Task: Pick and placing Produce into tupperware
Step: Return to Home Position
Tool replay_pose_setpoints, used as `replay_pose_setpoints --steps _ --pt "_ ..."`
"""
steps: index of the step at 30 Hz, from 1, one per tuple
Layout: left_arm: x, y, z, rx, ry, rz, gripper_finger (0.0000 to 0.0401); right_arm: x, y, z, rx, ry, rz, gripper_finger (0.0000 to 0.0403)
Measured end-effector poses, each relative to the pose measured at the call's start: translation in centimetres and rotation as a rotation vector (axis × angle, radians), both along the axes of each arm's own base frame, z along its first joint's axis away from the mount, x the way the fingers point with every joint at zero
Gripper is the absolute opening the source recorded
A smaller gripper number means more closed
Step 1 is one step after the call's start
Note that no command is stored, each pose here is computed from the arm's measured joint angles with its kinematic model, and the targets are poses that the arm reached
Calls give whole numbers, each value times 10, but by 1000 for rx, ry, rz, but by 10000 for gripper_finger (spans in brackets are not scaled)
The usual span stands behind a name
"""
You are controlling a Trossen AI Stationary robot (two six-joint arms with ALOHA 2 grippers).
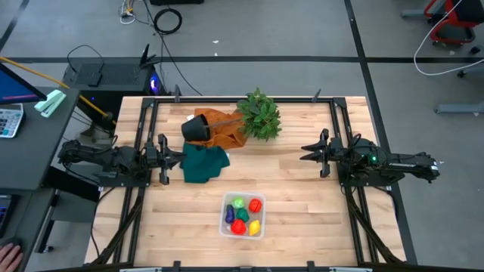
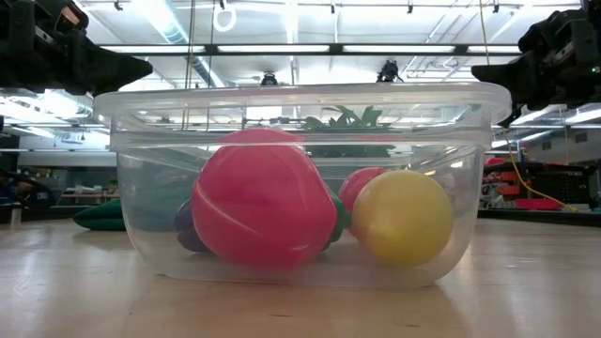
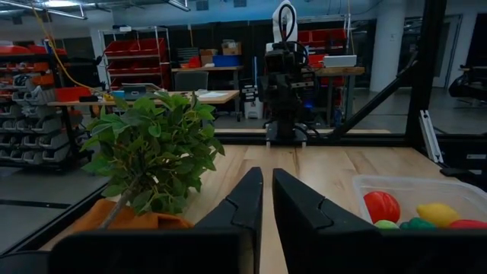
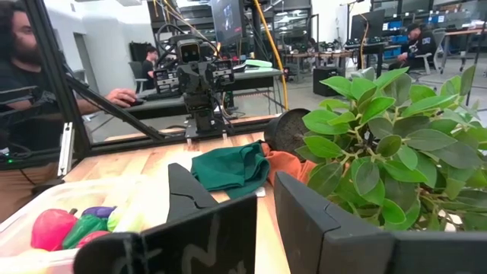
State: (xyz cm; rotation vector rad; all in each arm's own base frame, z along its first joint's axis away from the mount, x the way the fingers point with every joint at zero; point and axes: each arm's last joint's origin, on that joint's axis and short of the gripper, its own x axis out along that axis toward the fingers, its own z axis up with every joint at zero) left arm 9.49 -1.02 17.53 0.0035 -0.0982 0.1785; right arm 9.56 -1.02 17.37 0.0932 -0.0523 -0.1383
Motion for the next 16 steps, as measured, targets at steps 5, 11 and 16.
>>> replay_pose_setpoints --steps 5,11,16 --pt "0 0 0 0 0 0 31 0 0 0 0 0 1 0" --pt "0 0 0 0 0 0 25 0 0 0 0 0 1 0" --pt "0 0 0 0 0 0 33 0 0 0 0 0 0 0"
